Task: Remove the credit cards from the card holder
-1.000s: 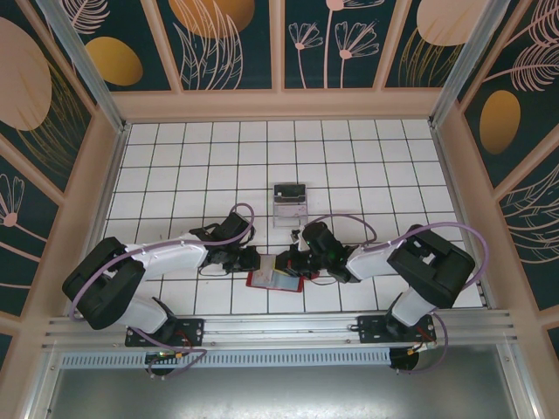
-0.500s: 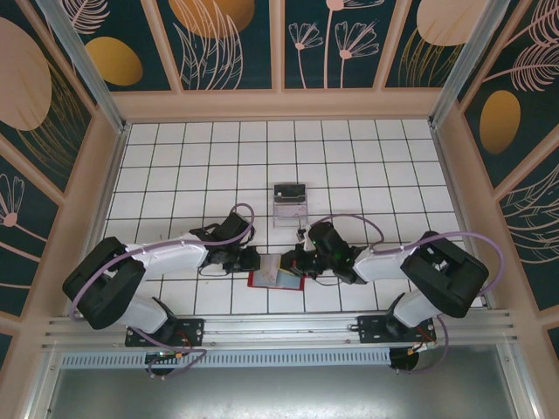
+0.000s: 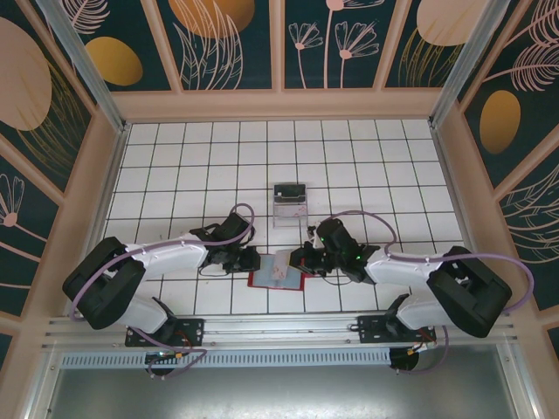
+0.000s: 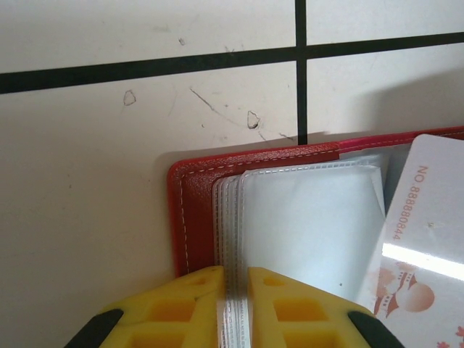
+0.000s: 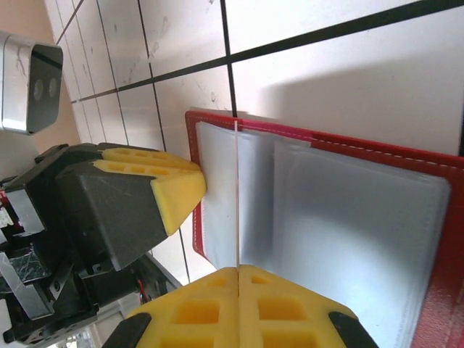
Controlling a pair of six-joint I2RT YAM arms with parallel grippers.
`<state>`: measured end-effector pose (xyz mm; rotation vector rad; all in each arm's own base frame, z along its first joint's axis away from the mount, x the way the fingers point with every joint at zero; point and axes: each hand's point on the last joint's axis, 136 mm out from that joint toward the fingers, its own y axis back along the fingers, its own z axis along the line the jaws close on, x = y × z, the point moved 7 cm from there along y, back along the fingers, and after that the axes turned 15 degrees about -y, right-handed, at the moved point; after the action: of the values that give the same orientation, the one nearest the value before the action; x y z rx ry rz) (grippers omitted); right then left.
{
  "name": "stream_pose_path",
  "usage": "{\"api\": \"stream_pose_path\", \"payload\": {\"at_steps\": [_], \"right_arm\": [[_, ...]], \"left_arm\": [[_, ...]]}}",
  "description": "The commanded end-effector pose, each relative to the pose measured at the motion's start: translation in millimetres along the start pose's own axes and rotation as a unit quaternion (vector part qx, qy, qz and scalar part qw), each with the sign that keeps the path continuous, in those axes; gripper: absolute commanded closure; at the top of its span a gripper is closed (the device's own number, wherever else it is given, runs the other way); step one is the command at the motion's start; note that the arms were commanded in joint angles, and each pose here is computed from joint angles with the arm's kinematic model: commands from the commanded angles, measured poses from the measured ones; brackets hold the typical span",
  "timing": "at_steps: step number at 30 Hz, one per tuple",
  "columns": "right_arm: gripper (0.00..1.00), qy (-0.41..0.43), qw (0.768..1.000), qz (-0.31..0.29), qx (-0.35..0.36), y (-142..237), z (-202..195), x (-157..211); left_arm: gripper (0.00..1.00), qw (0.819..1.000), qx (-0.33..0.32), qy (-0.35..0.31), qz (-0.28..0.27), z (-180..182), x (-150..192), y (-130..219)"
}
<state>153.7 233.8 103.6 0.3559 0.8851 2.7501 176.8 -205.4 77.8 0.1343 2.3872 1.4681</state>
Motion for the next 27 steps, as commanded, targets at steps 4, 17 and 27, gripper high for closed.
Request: {"api": "stream_pose_path", "payload": {"at_steps": [4, 17, 27], "right_arm": [[1.00, 0.092, 0.993, -0.049, 0.053, 18, 18, -12], [1.00, 0.429, 0.873, -0.026, 0.229, 24, 69, -42], [1.00, 0.651, 0.694, 0.064, 0.301, 22, 95, -60]], "left_arm": [[0.81, 1.000, -0.019, 0.011, -0.010, 0, -1, 15], [0.78, 0.999, -0.038, 0.004, -0.034, 2, -7, 19], [0.78, 0.998, -0.040, -0.005, -0.037, 3, -9, 16]]}}
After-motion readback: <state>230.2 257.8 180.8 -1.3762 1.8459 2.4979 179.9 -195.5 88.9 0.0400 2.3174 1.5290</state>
